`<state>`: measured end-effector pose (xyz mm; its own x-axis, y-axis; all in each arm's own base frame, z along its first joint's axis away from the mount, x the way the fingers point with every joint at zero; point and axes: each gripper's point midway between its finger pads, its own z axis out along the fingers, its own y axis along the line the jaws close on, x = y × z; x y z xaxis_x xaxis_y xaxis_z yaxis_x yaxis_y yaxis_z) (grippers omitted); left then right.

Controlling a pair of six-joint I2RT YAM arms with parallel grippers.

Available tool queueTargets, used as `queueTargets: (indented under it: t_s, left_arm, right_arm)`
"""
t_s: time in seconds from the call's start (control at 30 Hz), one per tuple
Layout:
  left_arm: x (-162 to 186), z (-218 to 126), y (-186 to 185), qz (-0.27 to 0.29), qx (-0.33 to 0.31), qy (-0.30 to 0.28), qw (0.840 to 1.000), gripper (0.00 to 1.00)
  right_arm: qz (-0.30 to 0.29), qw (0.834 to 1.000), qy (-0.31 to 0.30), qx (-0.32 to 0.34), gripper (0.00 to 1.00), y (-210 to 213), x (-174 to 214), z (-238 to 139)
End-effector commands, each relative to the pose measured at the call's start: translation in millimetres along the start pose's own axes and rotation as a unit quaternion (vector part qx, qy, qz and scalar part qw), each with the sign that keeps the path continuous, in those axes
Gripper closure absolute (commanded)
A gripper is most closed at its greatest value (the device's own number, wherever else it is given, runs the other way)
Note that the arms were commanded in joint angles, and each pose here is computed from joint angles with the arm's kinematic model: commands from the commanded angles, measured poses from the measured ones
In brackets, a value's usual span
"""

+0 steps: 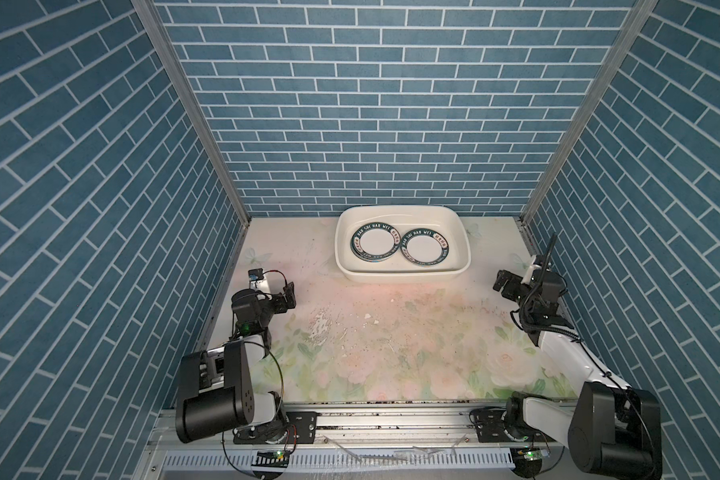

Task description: Place the plates into the plastic bin on the countertop

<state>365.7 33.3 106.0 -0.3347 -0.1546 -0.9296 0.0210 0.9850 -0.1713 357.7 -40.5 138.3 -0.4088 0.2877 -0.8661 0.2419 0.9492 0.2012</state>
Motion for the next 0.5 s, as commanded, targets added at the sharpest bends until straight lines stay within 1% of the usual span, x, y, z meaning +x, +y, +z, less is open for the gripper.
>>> queueTargets:
  t_s: [0.0,0.07,0.1,0.2,0.3,0.43,0.47]
  left_arm:
    - [-14,-2,-19,0.055,0.0,-0.068,0.996,0.01]
    - [-5,-2,-27,0.078,-0.003,-0.081,0.994,0.01]
    - [-3,-1,-28,0.083,-0.003,-0.085,0.993,0.0]
    - [2,-1,-34,0.092,0.013,-0.095,0.991,0.01]
    - [5,3,-39,0.105,0.016,-0.079,0.991,0.0]
    - [4,7,-41,0.105,0.022,-0.07,0.992,0.0]
    - [4,9,-41,0.106,0.024,-0.064,0.992,0.0]
  right_arm:
    - [-0.048,0.994,-0.096,0.025,0.01,-12,-21,0]
    - [-0.046,0.992,-0.115,0.027,0.01,-17,-12,3]
    - [-0.053,0.991,-0.117,0.024,0.01,-18,-6,5]
    - [-0.051,0.99,-0.127,0.025,0.01,-22,5,9]
    - [-0.055,0.99,-0.127,0.011,0.02,-18,11,16]
    - [-0.071,0.989,-0.126,-0.026,0.02,-8,23,30]
    - [-0.073,0.991,-0.108,-0.028,0.02,-7,30,34]
